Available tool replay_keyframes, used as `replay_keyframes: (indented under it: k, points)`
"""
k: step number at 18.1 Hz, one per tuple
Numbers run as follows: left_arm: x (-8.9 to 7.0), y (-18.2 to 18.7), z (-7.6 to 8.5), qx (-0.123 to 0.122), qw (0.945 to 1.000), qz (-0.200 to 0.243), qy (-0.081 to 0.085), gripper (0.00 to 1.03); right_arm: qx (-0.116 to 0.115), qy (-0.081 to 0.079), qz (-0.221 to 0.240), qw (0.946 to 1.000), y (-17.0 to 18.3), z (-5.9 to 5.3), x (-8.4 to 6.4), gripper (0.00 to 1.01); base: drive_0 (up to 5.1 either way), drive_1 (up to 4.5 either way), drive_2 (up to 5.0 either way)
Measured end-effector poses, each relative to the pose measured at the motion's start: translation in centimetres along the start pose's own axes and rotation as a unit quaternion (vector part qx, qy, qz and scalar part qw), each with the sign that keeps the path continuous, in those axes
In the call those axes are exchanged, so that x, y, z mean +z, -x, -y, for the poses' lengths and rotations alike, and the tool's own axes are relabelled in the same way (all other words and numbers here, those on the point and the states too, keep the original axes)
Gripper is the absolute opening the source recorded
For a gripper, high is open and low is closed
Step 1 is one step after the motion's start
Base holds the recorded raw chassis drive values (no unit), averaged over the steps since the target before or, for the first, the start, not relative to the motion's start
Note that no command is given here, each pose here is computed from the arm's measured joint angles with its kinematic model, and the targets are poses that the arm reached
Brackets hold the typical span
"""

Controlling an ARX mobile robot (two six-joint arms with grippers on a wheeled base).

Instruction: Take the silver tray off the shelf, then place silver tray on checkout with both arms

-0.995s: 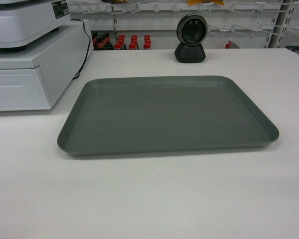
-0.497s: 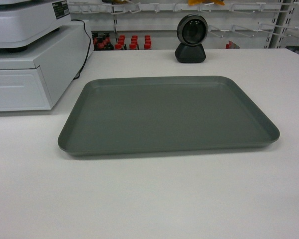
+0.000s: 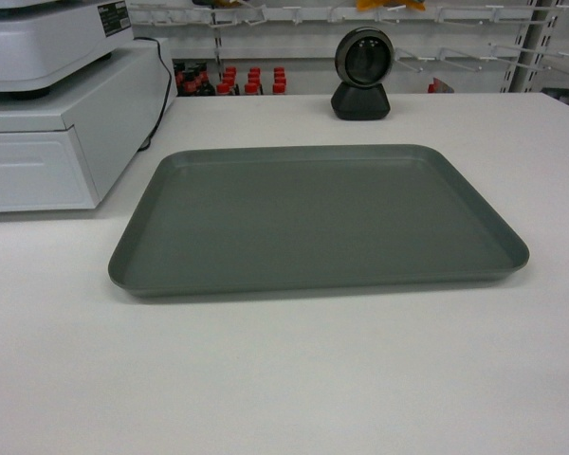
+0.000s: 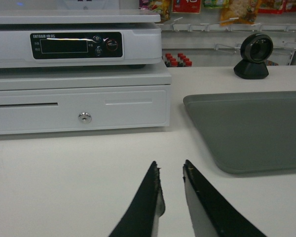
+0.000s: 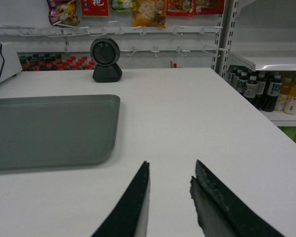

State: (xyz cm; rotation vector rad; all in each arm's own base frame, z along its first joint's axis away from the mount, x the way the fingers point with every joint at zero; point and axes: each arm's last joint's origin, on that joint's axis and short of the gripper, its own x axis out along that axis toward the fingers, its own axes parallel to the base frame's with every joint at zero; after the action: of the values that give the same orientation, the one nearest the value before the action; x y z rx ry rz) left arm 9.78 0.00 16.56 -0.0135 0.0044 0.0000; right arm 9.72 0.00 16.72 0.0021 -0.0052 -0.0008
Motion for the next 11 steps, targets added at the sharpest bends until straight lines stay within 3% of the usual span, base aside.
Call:
replay_keyframes:
  k: [7, 8, 11]
  points:
    - [0.00, 0.00, 0.00, 0.000, 1.0000, 0.000, 0.000, 0.94, 0.000, 0.000, 0.000, 1.0000, 0.00, 0.00, 0.00, 1.00, 0.0, 0.00, 0.0]
    - [0.00, 0.00, 0.00, 0.000, 1.0000, 0.000, -0.001, 1.00, 0.000, 0.000, 0.000, 1.0000, 0.00, 0.00, 0.00, 0.97, 0.0, 0.00, 0.0]
    - [0.00, 0.00, 0.00, 0.000, 1.0000, 0.000, -0.001, 0.98, 0.000, 0.000, 0.000, 1.0000, 0.00, 0.00, 0.00, 0.98, 0.0, 0.00, 0.0]
